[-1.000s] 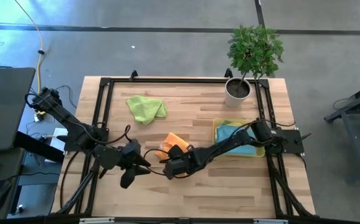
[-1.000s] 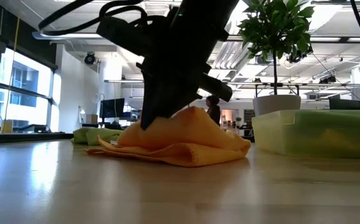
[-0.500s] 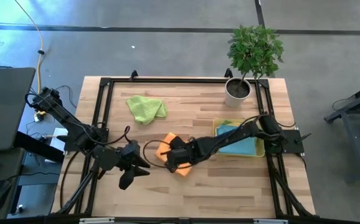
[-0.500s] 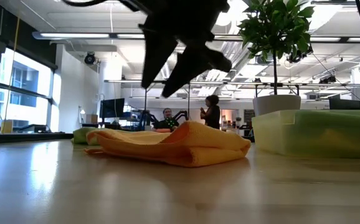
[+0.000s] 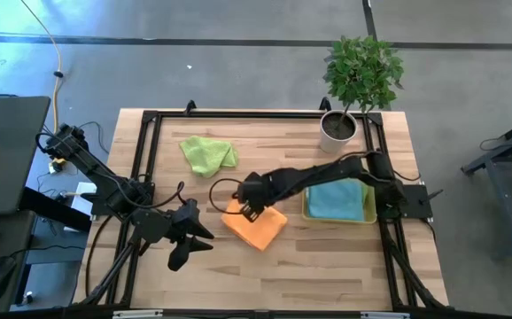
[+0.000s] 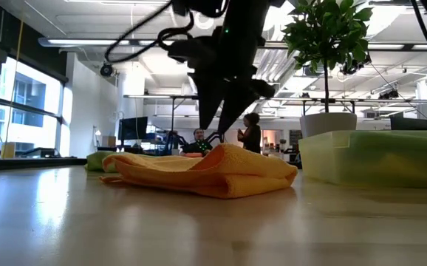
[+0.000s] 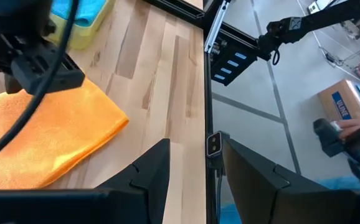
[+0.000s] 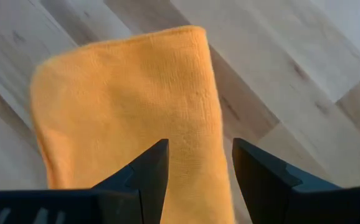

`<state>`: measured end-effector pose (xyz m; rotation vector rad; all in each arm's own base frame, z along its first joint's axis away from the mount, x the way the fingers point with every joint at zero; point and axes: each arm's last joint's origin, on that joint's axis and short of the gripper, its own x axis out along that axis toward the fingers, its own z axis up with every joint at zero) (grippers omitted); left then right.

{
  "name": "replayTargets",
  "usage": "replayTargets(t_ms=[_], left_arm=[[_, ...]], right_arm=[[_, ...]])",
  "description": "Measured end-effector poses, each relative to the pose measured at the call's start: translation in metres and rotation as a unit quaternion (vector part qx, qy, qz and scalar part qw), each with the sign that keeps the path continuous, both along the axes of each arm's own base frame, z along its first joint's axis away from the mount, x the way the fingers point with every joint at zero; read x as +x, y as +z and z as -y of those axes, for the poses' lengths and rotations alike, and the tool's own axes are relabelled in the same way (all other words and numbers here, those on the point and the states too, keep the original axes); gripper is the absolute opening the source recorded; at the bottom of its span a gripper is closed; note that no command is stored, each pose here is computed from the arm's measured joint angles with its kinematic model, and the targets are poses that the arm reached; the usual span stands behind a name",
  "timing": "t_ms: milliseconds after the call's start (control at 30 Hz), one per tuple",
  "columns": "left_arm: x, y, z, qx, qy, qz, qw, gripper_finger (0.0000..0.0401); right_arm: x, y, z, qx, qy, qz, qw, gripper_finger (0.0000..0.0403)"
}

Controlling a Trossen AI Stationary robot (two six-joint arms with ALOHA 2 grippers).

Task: Fold microfiber towels
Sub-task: Put the orange microfiber cloth into the yellow bin

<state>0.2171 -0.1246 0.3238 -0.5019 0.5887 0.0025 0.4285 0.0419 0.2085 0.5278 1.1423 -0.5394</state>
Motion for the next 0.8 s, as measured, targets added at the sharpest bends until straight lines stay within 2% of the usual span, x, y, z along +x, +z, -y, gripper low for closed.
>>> replayTargets(t_ms=[133, 267, 567, 800], left_arm=[[0.0, 0.0, 0.0, -0.002, -0.005, -0.002, 1.0, 0.0138], [0.0, 0.0, 0.0, -0.002, -0.005, -0.002, 1.0, 0.0138], [0.001, -0.002, -0.003, 0.018, -0.007, -0.01, 1.0, 0.0138], [0.001, -0.003, -0.004, 0.02, -0.006, -0.013, 1.0, 0.0138]], right_arm=[[0.005, -0.013, 0.014, 0.032, 0.043, -0.019, 0.998, 0.017], [0.013, -0.018, 0.025, 0.048, 0.075, 0.0, 0.996, 0.017], [0.022, -0.045, 0.05, 0.086, 0.101, -0.007, 0.991, 0.017], [0.029, -0.064, 0.047, 0.113, 0.115, -0.004, 0.987, 0.017]])
